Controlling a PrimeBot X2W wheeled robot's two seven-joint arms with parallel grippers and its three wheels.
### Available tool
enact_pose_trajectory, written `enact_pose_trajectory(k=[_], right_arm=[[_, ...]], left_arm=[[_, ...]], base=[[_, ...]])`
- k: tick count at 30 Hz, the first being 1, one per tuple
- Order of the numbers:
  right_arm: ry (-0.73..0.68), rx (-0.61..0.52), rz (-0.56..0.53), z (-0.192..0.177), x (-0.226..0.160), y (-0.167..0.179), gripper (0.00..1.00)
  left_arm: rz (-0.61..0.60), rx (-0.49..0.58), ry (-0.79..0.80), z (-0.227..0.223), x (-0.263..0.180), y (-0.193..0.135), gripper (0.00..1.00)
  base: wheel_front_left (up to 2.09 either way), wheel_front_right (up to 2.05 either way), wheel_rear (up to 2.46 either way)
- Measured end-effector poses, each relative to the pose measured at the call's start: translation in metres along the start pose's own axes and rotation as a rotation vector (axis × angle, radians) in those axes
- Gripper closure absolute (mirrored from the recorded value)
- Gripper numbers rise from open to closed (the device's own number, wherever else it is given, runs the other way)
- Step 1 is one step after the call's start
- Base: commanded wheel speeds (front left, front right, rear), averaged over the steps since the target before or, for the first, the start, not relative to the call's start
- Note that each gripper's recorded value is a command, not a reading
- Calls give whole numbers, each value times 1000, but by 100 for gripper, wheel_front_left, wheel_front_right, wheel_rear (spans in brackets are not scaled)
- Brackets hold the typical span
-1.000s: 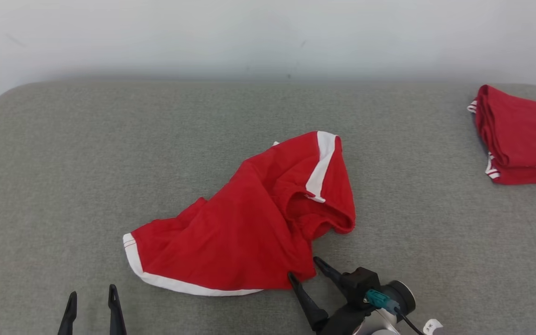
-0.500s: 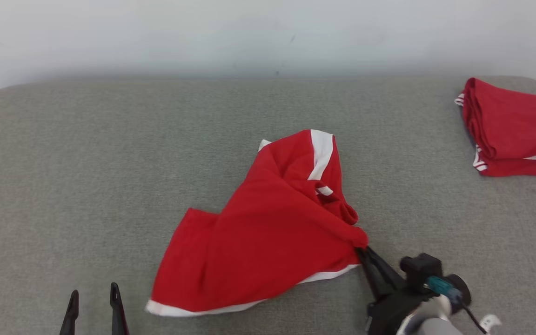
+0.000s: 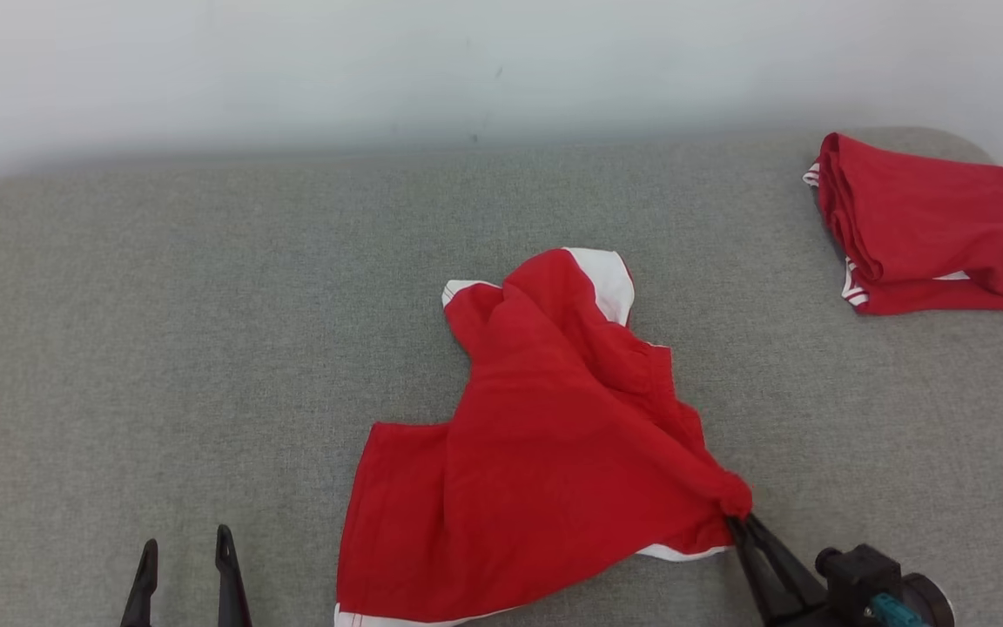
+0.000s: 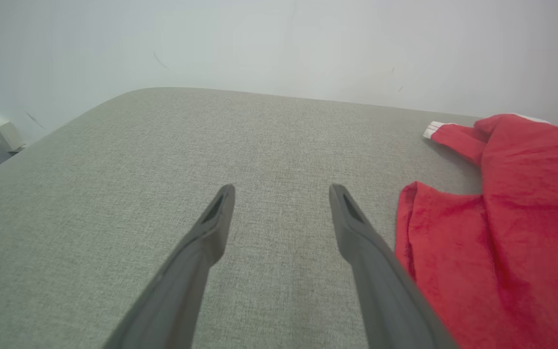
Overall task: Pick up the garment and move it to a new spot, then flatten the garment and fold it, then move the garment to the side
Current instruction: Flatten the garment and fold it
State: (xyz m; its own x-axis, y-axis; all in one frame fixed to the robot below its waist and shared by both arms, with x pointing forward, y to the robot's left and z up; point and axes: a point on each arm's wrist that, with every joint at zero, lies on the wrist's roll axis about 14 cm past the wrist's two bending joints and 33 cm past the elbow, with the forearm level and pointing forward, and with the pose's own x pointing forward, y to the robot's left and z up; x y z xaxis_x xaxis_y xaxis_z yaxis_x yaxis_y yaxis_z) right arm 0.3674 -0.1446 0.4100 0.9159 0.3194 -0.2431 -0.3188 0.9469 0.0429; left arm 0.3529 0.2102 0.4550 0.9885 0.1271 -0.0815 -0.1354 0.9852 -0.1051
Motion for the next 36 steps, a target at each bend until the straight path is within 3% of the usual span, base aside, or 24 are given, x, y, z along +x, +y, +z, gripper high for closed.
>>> enact_pose_trajectory(k=[8,18,20,21,22,27,36], right_arm=[[-64,-8,46,23,9,16,100],[-32,-37,76,36,59,25,100],[-10,-37,65,33,64,22,94],[3,-36,58,30,64,20,56],[7,-34,56,29,65,21,0],[-44,-30,64,43,60,29,0],[-131,-12,38,47,15,25,0]], left_arm=[[-13,-4,4,-1,-6,-3,0],[-3,-5,1,-1,-18,3,0],[-4,-7,2,-1,-22,3,0],[-4,-8,3,-1,-23,3,0],[-4,-9,4,-2,-25,3,0],[-2,-15,18,-7,-38,5,0],[-79,-21,18,-8,-40,-15,0]], base=[[0,0,0],[0,0,0],[0,0,0],[0,0,0],[0,0,0],[0,0,0],[0,0,0]])
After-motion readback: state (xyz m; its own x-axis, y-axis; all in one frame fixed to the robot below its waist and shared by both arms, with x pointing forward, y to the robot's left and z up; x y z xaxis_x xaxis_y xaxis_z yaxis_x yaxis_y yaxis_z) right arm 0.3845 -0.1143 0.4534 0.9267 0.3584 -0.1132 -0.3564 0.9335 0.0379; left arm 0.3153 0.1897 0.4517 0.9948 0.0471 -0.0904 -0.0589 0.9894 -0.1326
